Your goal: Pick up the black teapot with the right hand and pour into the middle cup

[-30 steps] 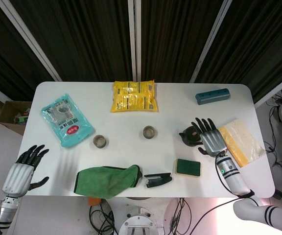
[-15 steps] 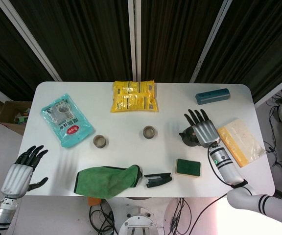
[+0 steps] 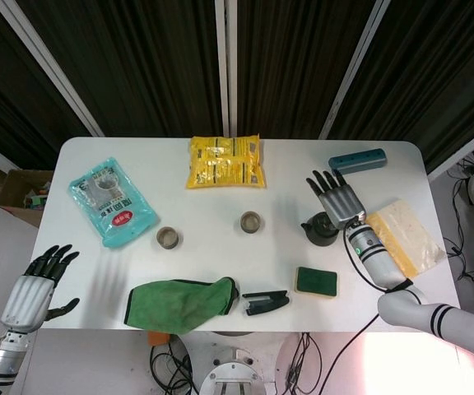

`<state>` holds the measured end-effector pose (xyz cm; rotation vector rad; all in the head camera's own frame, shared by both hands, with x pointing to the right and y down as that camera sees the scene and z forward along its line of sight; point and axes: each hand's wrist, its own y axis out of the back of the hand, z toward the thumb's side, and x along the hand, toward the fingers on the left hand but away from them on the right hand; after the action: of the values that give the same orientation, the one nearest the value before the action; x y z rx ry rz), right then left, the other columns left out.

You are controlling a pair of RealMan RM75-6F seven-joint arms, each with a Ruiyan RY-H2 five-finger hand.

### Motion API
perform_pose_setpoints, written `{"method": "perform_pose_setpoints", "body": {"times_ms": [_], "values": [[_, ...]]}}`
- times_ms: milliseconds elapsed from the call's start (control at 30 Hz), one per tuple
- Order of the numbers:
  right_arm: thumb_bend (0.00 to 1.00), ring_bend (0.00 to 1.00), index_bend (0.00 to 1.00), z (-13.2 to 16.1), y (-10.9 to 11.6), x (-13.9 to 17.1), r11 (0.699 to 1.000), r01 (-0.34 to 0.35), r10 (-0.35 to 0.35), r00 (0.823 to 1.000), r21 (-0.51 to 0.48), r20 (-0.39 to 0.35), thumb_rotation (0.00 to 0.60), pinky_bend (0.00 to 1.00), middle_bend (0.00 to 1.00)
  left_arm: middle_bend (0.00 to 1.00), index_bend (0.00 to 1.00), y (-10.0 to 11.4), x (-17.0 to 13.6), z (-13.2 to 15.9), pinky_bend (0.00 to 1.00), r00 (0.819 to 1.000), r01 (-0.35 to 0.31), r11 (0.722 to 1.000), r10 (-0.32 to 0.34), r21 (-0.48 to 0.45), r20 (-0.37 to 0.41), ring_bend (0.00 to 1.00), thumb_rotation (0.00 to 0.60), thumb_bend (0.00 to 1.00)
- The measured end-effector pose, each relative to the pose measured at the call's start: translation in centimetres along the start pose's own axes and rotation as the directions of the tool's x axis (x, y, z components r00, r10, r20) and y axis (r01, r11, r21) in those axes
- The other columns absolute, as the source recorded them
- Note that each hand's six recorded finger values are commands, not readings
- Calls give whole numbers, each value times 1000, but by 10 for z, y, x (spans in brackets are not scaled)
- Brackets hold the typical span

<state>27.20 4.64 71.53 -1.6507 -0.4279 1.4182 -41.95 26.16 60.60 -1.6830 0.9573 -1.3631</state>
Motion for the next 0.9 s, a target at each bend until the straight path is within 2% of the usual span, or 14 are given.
{"method": "perform_pose_setpoints", "body": {"times_ms": [200,433,700,900], "values": [[183,0,0,3,5,-12,1000,-12,13,1000,10,-8,600,0,0,88,156,0,0,-2,213,1000,2,1000,-2,0,-10,73,600,129],[176,0,0,8,-1,-15,999,-46,46,999,23,-21,600,0,0,88,155,-1,0,-5,213,1000,7,1000,-7,-4,-18,73,600,129],[176,0,0,-6,-5,-3,992,-101,102,995,71,-13,600,0,0,88,156,-3,-1,-7,213,1000,10,1000,-10,-5,-23,73,600,129],[170,0,0,-21,-3,15,985,-165,164,986,55,8,600,0,0,88,156,-5,-2,-6,213,1000,15,1000,-15,-2,-20,73,600,129]]}}
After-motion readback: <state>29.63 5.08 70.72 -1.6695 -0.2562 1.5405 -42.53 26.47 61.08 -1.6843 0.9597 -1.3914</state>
